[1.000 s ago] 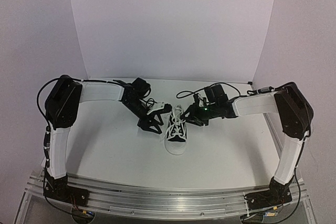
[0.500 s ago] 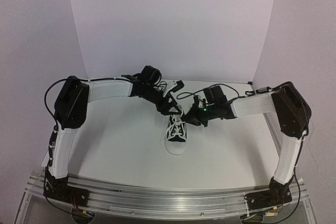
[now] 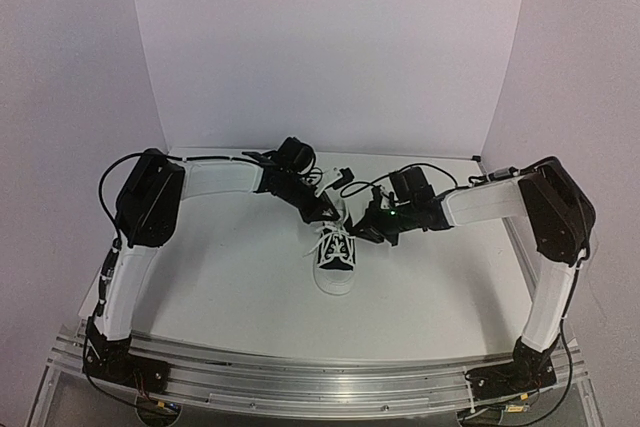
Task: Tie the shoes
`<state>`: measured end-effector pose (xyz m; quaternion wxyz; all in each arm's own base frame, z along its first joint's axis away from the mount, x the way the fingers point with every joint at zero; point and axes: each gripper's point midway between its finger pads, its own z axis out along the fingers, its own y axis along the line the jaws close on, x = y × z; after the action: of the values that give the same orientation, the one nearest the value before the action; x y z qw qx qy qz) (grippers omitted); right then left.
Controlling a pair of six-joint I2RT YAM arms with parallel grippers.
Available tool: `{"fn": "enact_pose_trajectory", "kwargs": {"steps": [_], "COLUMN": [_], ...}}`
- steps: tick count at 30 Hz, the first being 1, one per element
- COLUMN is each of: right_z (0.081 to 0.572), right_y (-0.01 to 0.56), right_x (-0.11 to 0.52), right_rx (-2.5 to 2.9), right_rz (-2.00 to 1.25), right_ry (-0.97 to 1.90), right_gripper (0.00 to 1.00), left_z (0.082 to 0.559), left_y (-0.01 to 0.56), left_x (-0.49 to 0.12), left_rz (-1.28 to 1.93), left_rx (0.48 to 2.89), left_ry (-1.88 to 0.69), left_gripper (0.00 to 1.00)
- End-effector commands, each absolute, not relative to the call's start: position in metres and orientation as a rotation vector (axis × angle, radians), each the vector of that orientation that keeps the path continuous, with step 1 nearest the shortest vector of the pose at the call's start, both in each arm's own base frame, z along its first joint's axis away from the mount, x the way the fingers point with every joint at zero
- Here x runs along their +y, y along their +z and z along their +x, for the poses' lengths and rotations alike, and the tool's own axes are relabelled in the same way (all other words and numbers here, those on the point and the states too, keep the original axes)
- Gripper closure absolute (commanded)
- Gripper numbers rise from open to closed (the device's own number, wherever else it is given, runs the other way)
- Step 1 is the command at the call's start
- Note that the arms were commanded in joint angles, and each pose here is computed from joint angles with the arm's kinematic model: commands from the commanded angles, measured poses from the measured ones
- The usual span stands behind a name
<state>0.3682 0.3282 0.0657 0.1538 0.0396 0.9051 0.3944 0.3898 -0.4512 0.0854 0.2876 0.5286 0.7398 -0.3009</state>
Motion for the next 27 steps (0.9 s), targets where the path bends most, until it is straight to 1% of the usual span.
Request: {"fn": "enact_pose_trajectory", "kwargs": {"steps": [1,11,15,18,23,27], "right_z": [0.371,0.363,0.362,0.363,0.363,0.358], "right_y": [0.087,0.077,0.07,0.068,0.059,0.042], "right_x": [0.32,0.313,0.317,0.322,0.321,0.316], "right_rx": [2.531,2.562,2.584,2.591,2.608,2.649], "right_rz": [0.129,0.134,0.12,0.104,0.1,0.123], "right_ry": [1.129,1.113,1.134,1.153,1.138,1.113], "right_gripper": [1.0,1.0,1.0,1.0,1.0,1.0], "left_z": [0.402,0.403,0.394,0.399,0.421,0.417], "left_y": [0.148,0.127,0.106,0.089,0.057,0.034], "left_x": [-0.424,-0.38,-0.374,-0.364,-0.34,-0.334], "left_rz": [1.335,1.196,1.161,1.096,0.974,1.005], "left_rx": [1.941,2.135,2.211,2.278,2.381,2.392], "left_ry": [-0.76,-0.896,-0.995,-1.03,-1.018,-0.98], "left_gripper": [0.99,1.0,1.0,1.0,1.0,1.0]}}
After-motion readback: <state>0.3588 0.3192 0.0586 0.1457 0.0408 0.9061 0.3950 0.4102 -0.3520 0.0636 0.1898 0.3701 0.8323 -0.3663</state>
